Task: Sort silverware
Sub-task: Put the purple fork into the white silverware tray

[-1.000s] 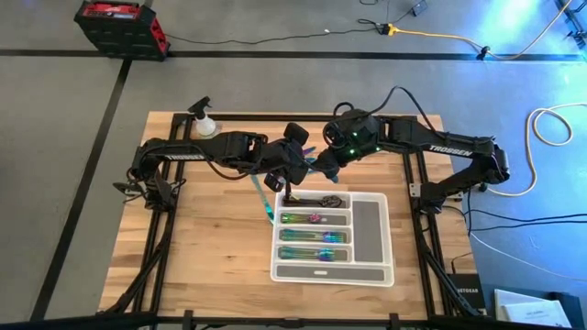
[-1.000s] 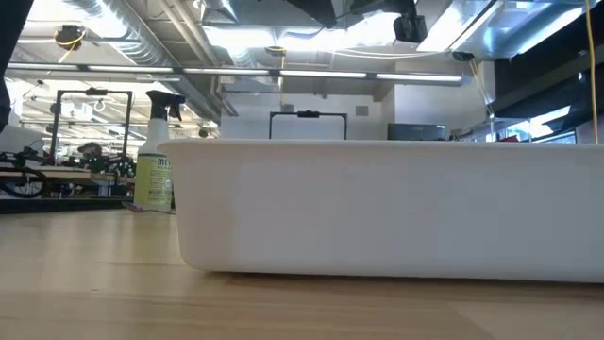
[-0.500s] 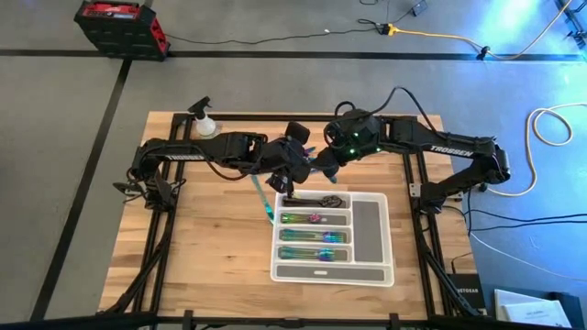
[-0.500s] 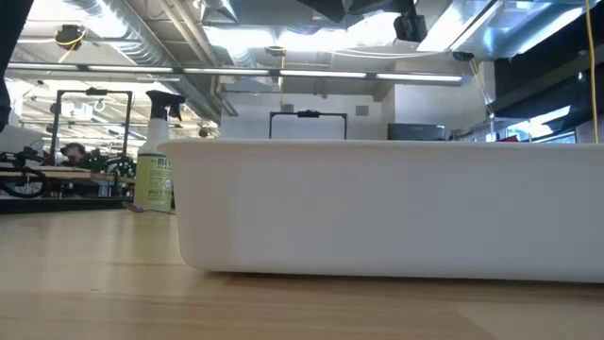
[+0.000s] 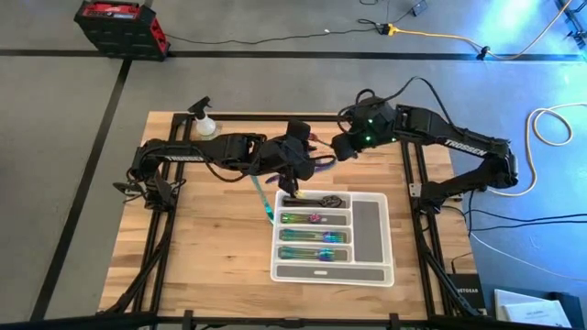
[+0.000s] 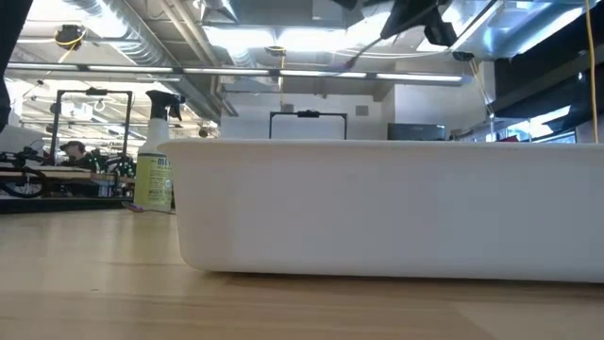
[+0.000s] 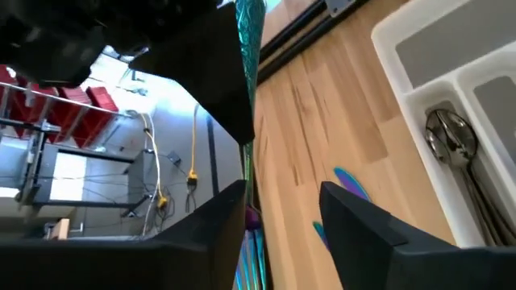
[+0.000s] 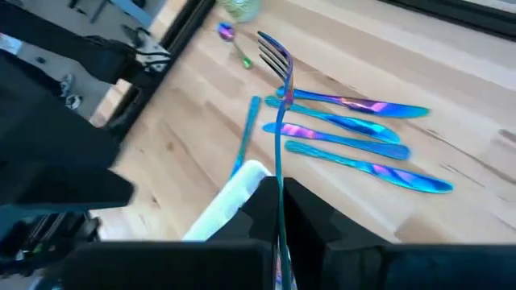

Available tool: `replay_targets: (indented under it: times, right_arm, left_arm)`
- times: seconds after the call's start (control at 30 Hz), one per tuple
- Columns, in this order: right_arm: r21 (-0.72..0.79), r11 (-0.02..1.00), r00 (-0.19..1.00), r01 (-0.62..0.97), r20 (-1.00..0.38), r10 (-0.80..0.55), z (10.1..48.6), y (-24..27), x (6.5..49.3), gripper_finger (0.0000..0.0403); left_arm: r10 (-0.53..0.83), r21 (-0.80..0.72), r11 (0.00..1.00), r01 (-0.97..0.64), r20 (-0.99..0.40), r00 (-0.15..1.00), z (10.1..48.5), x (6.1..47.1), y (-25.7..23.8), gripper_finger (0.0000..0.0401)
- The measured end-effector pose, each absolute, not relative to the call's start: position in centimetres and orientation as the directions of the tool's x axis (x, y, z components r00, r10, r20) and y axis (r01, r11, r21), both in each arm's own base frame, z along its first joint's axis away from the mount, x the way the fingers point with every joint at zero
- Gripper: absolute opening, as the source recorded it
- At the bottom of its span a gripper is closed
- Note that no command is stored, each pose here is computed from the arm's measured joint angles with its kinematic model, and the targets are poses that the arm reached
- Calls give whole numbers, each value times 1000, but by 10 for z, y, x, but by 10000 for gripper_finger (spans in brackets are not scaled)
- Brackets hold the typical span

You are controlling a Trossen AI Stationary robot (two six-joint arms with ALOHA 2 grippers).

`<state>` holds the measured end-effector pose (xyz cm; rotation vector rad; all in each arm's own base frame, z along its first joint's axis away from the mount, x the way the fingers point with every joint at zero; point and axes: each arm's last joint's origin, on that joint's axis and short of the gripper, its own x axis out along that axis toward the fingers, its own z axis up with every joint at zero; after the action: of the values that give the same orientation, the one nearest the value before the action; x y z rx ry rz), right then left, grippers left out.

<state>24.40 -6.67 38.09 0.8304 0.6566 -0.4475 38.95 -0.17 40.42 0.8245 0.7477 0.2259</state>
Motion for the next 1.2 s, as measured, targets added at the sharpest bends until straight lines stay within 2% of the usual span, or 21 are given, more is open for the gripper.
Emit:
replay_targets:
  times: [0.1,0.2,0.3,0.4,0.53,0.63,0.77,0.97,1.1,1.2]
  right_arm:
    - [519,604,721,605,-679,-139,385,-66,238,0]
    - [491,596,716,636,-663,-218,390,-66,231,0]
    - [481,571,714,665,-634,-297,397,-66,223,0]
    - [492,563,736,664,-563,-376,408,-66,216,0]
    - [539,616,818,575,-405,-409,426,-66,215,0]
    - [573,650,866,499,-321,-382,435,-65,218,0]
    - [572,662,875,484,-303,-377,437,-65,218,0]
    - [545,674,866,499,-279,-415,442,-64,210,0]
    - [561,667,871,490,-285,-400,442,-61,206,0]
    - [554,676,874,486,-302,-380,442,-53,202,0]
  left_arm:
    - [468,725,686,60,-503,727,405,390,-3,150]
    - [477,637,768,-70,-494,727,406,390,-3,151]
    - [474,415,865,-282,-494,728,406,390,-3,151]
    - [453,203,890,-408,-490,745,404,395,-1,151]
    - [405,-24,886,-463,-445,799,401,409,-3,151]
    - [355,-152,888,-433,-372,858,401,423,-5,151]
    - [332,-221,885,-409,-316,889,399,434,-6,151]
    - [350,-295,844,-448,-330,877,389,441,1,151]
    - [399,-280,825,-491,-326,857,389,441,9,151]
    - [424,-203,843,-499,-321,847,390,440,17,151]
